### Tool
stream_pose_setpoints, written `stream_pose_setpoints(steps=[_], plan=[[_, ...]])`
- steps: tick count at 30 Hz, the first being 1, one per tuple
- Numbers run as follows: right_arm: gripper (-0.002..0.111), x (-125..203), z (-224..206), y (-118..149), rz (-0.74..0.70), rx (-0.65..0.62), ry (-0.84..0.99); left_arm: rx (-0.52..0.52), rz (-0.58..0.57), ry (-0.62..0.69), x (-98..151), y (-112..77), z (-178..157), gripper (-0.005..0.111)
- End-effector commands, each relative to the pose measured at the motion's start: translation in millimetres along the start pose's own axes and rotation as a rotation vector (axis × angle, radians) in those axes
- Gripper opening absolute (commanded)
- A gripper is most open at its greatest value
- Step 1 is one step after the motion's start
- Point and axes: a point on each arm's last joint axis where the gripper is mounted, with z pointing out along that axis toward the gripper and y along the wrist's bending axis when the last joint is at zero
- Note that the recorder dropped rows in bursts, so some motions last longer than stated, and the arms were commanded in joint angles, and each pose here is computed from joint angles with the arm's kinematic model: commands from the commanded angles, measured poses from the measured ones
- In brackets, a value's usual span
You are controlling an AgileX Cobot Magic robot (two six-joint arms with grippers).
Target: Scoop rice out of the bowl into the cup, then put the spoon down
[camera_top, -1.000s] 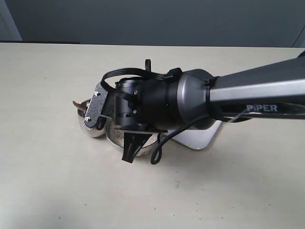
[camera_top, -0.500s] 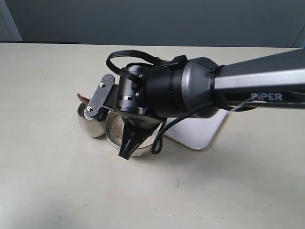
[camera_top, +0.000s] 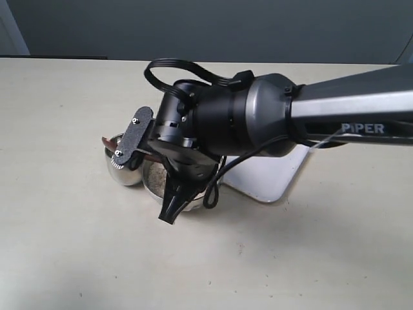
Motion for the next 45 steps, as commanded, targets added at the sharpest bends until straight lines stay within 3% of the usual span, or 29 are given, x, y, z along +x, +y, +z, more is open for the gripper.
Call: stream_pose_setpoints(steps=[1,9,15,16,19,22,25,32,45], plan=[[-0.001,-5.8,-12.4,-9.6,0.004,0.019,-0.009,0.001,-0.007,-0.019,-3.7,0.1,-0.7,0.001],[-0.001,-5.2,-11.5,-22.8,-0.145,0.167,0.033,0.001,-0.007,-0.019,-3.7,0.1,-0.7,0.001],[-0.001,2.4,-21.3,-54.3,-0.168,0.507,0.144,0.001,-0.007,-0.019,-3.7,0.1,-0.7,0.001],[-0.001,3.7,-21.2,-56.9,-0.165,0.518,0.154,0.001,-0.007,-0.019,-3.7,0.1,-0.7,0.001],[-0.001,23.0,-7.0,-77.5,-0.115,0.503,0.229,0.001,-0.007,-0.019,-3.7,0.1,-0.7,0.001],[-0.001,61.3,17.8,-102.0,0.013,0.41,0.35,0.001,-0.007,-0.019,-3.7,0.1,-0.7,0.001],[-0.001,71.3,30.5,-110.9,0.09,0.328,0.3,0.001,-0.007,-0.019,-3.7,0.1,-0.7,0.001],[-0.001,82.8,50.0,-118.0,0.125,0.211,0.254,0.001,-0.007,-0.019,-3.7,0.1,-0.7,0.001],[-0.001,85.3,76.7,-113.4,0.135,0.153,0.249,0.001,-0.007,-0.019,-3.7,0.1,-0.7,0.001]])
